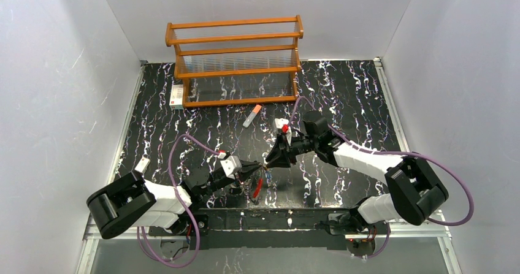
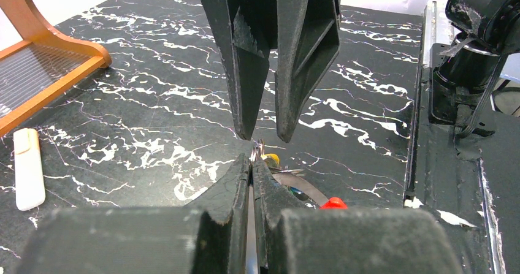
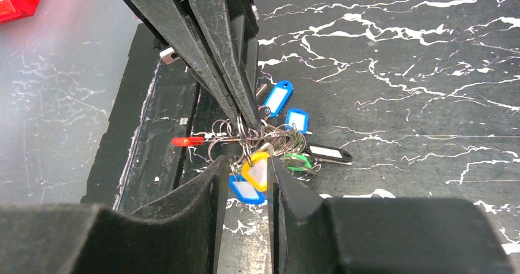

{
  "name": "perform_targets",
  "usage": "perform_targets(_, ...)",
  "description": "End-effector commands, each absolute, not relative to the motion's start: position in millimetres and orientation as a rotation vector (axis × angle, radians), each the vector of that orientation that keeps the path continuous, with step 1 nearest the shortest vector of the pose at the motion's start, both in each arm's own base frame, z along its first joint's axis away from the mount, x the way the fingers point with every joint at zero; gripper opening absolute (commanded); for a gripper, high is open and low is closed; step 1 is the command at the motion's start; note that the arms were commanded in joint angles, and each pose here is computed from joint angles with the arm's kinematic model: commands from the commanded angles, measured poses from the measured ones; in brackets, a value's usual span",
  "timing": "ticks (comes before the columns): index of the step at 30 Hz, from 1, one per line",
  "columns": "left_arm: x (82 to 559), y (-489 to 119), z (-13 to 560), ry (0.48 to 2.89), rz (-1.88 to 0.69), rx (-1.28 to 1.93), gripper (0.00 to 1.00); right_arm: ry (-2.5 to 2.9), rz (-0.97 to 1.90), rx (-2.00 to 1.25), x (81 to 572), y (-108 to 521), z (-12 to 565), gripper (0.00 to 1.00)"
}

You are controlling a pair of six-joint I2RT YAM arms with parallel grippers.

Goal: Put the keys on the keyring

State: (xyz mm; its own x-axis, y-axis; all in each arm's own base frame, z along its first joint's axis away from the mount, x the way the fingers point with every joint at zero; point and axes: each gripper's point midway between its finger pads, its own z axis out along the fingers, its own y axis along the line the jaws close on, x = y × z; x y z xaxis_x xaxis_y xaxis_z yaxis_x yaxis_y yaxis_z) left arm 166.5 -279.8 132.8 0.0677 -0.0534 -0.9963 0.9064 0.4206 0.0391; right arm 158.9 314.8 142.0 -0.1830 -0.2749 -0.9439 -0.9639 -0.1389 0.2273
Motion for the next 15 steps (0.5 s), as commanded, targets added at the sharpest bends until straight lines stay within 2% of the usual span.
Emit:
perform_targets(1,167.9,-278.6,154.0,1.222,-0.883,0.821,0.0,1.394,1.389,-1.426,164.6,324.2,161.6,0.37)
perform_targets(5,167.5,-278.9,153.6,1.223,-0.885,0.823,0.0,1.394,1.408,-1.421,164.1,326.9,160.7,0.36)
perform_targets(7,167.7,-278.9,153.9,1.222,-0.885,0.822,0.0,1.391,1.412,-1.424,164.1,328.9,160.4,0.33)
perform_targets(11,167.2,-278.7,152.7,1.225,-0.885,0.824,0.0,1.414,1.408,-1.419,166.8,330.2,155.5,0.21)
perform_targets(14,167.4,-278.5,152.7,1.226,-0.884,0.823,0.0,1.428,1.398,-1.422,167.3,329.5,151.6,0.09)
perform_targets(15,167.4,-278.4,153.6,1.223,-0.884,0.821,0.0,1.434,1.395,-1.425,167.4,328.9,150.1,0.02)
